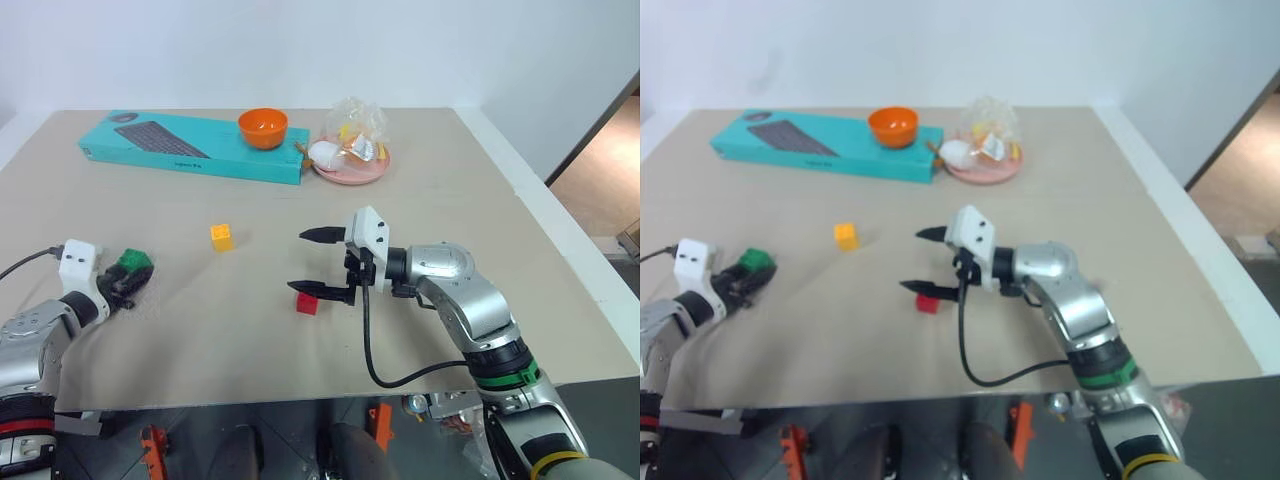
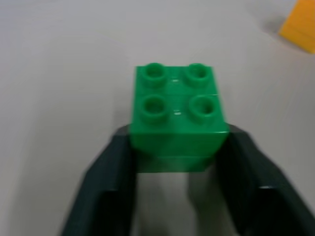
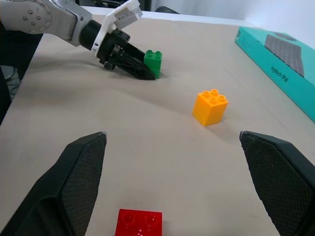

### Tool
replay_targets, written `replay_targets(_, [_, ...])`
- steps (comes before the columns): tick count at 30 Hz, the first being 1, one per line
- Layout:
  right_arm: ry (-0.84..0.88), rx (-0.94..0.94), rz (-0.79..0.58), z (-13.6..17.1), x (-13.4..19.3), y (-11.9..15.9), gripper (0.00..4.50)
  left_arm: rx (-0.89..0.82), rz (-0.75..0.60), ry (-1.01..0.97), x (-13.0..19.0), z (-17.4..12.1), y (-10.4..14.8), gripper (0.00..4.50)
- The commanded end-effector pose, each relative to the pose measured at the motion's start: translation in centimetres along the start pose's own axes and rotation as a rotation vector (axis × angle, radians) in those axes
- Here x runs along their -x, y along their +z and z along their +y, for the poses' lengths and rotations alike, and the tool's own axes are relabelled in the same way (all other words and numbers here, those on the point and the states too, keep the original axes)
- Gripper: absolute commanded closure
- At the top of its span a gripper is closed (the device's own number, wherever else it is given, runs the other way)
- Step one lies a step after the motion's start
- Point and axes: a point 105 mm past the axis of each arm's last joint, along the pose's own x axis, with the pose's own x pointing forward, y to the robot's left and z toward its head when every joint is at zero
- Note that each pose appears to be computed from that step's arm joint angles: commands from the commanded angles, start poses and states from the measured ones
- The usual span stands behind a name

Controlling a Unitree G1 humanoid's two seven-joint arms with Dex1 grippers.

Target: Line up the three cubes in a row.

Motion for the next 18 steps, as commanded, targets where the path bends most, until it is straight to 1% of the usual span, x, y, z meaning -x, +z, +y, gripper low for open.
replay_targets(1, [-0.004, 0.059, -0.035, 0.2, 0.3, 1.6, 0.0, -0.085, -0.033, -0.04, 0.2, -0.5, 1.9, 2.51])
replay_targets(2, [-0.007, 0.058, -0.038, 0.3, 0.4, 1.7, 0.0, -0.114, -0.032, -0.071, 0.2, -1.1, 2.0, 2.51])
replay_targets(6, [-0.029, 0.061, -0.028, 0.4, 1.1, 2.0, 0.0, -0.217, -0.039, -0.276, 0.2, -5.5, 2.7, 2.51])
replay_targets(7, [-0.036, 0.064, -0.02, 0.4, 1.3, 1.9, 0.0, -0.244, -0.045, -0.343, 0.2, -6.8, 2.9, 2.51])
replay_targets(8, [-0.045, 0.067, -0.014, 0.5, 1.6, 1.9, 0.0, -0.269, -0.044, -0.438, 0.3, -8.8, 2.9, 2.51])
replay_targets(10, [-0.058, 0.069, -0.006, 0.6, 1.9, 1.9, 0.0, -0.29, -0.038, -0.556, 0.5, -11.3, 2.9, 2.51])
replay_targets(12, [-0.067, 0.069, 0.004, 0.6, 2.1, 1.8, 0.0, -0.299, -0.023, -0.619, 0.5, -12.5, 2.7, 2.51])
replay_targets(15, [-0.102, 0.072, 0.019, 0.5, 2.5, 1.6, 0.0, -0.309, -0.02, -0.709, -0.4, -14.4, 2.3, 2.51])
replay_targets(18, [-0.121, 0.073, 0.021, 0.5, 2.6, 1.6, 0.0, -0.323, -0.024, -0.761, -0.9, -15.5, 2.3, 2.51])
